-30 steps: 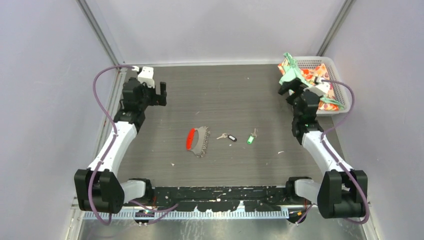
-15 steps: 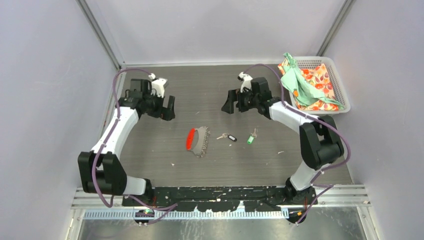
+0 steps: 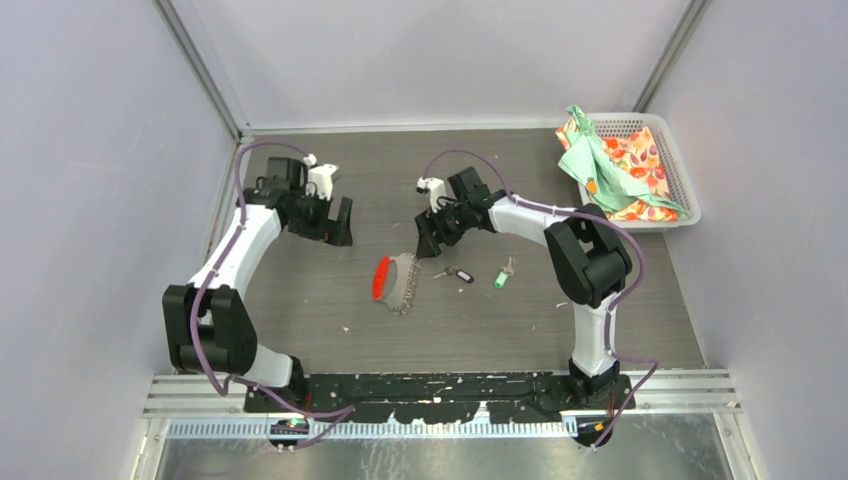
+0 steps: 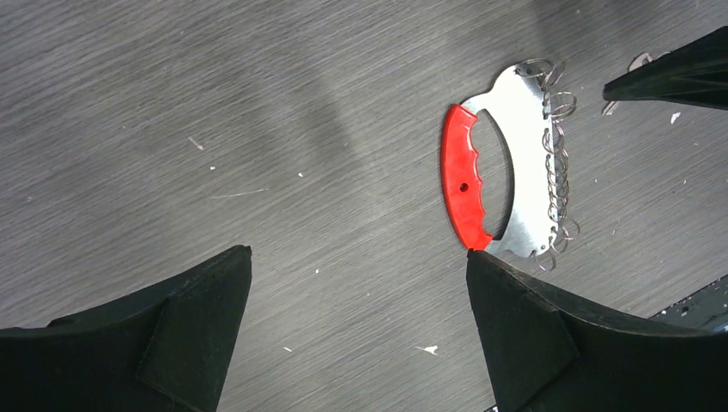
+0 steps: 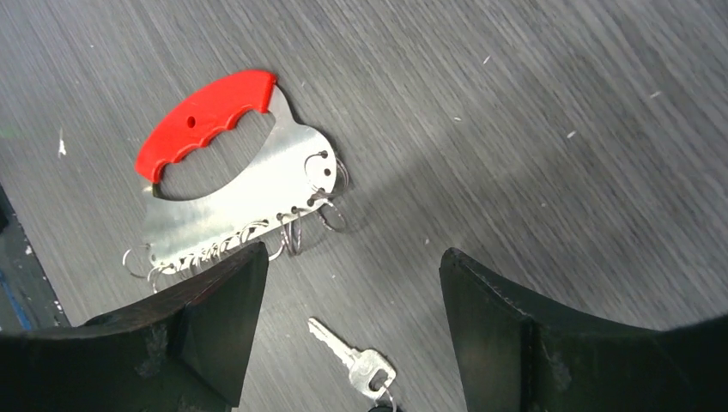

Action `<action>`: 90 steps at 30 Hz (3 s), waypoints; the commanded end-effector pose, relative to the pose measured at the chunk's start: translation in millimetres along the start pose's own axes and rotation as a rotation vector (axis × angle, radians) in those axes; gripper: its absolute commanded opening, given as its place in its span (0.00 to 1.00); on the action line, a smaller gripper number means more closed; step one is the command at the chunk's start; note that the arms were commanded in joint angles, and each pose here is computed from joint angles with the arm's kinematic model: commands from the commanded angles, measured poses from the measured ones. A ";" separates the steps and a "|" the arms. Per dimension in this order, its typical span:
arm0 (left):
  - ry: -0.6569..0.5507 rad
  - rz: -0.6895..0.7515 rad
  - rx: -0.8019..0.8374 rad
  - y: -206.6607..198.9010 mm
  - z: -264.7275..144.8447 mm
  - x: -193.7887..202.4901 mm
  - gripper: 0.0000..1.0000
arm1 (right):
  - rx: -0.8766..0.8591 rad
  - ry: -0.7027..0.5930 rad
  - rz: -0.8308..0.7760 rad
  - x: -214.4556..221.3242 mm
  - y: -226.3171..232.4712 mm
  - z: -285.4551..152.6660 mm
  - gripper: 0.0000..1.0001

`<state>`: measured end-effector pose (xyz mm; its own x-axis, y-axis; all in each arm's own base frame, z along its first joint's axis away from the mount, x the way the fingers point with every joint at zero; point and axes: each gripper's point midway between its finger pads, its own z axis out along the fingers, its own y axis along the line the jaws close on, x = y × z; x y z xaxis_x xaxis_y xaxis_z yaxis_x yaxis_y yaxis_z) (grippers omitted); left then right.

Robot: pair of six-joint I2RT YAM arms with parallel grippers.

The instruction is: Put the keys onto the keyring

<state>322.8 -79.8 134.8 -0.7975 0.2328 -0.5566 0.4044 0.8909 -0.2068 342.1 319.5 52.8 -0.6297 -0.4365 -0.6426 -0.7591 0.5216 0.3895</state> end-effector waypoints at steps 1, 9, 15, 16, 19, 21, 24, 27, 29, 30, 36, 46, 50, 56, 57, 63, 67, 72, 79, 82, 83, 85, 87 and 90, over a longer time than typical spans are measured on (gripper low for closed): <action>-0.012 0.007 0.003 0.8 -6.8 -6.2 0.97 | -0.008 -0.030 -0.095 -23.2 4.3 9.0 0.78; 0.007 0.004 0.007 -0.1 -8.4 -3.0 0.96 | 0.015 -0.065 -0.139 -33.9 -0.7 30.8 0.75; 0.014 0.005 0.008 -0.8 -10.2 -3.0 0.95 | 0.013 -0.036 -0.154 -26.5 0.8 49.0 0.69; 0.015 0.006 0.005 -0.1 -10.5 -2.9 0.95 | 0.011 -0.032 -0.156 -24.5 2.4 51.5 0.68; 0.017 0.017 -0.006 1.8 -11.1 -2.0 0.94 | 0.013 -0.016 -0.171 -19.2 4.9 55.6 0.64; 0.019 0.021 -0.018 4.6 -11.2 -1.2 0.94 | 0.013 -0.005 -0.174 -16.5 7.0 54.6 0.60; 0.027 0.030 -0.035 8.1 -10.6 0.3 0.93 | 0.024 -0.008 -0.184 -13.5 8.9 49.8 0.56; 0.032 0.034 -0.041 9.4 -10.2 1.4 0.92 | 0.031 -0.006 -0.200 -10.2 10.2 45.4 0.47; 0.034 0.033 -0.042 9.6 -10.3 1.2 0.92 | 0.033 0.003 -0.205 -9.9 11.3 42.5 0.36; 0.035 0.033 -0.043 9.9 -10.4 1.0 0.92 | 0.031 0.010 -0.207 -9.2 11.9 41.8 0.31; 0.044 0.033 -0.051 11.5 -11.2 0.9 0.90 | 0.041 0.022 -0.211 -7.1 17.1 31.8 0.17; 0.021 0.057 0.054 -11.8 -29.2 -10.0 0.88 | 0.056 -0.108 -0.313 -50.3 65.9 -10.0 0.01; -0.048 0.132 0.177 -41.9 -54.9 -19.2 0.89 | 0.062 -0.230 -0.364 -75.7 96.4 -33.8 0.01; -0.216 0.346 0.282 -81.0 -107.6 -28.1 0.91 | 0.087 -0.365 -0.378 -97.0 121.9 -60.1 0.01; -0.238 0.359 0.276 -83.1 -113.5 -30.0 0.92 | 0.115 -0.367 -0.375 -96.7 116.7 -59.9 0.09; -0.215 0.316 0.303 -88.7 -116.7 -25.2 0.93 | 0.136 -0.213 -0.376 -60.2 64.0 -30.6 0.56; -0.160 0.264 0.320 -86.3 -106.7 -19.7 0.93 | -0.002 -0.161 -0.373 -46.5 43.7 -25.0 0.64; -0.128 0.231 0.330 -84.5 -99.1 -15.6 0.93 | -0.098 -0.081 -0.404 -39.5 40.3 -12.3 0.67; -0.089 0.217 0.271 -72.1 -90.0 -7.6 0.93 | -0.125 -0.051 -0.356 -32.0 28.0 17.0 0.65; -0.077 0.210 0.258 -69.5 -89.1 -4.5 0.93 | -0.111 -0.043 -0.327 -28.3 19.0 28.7 0.62; -0.075 0.209 0.257 -69.5 -89.2 -3.9 0.93 | -0.106 -0.039 -0.319 -26.6 16.0 32.4 0.61; -0.075 0.205 0.256 -69.7 -89.4 -3.1 0.93 | -0.099 -0.042 -0.306 -25.6 12.2 37.7 0.59; -0.076 0.205 0.253 -69.4 -89.4 -3.0 0.93 | -0.102 -0.038 -0.291 -24.8 11.9 42.3 0.56; -0.072 0.204 0.234 -65.2 -86.5 -2.1 0.92 | -0.101 -0.033 -0.282 -23.6 15.4 47.4 0.51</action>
<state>262.1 -108.7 219.7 -0.6479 0.3719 -0.6647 0.6700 0.6935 -0.2651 344.8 357.4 30.4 -0.3991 -0.5594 -0.7265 -0.9140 0.3053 0.2671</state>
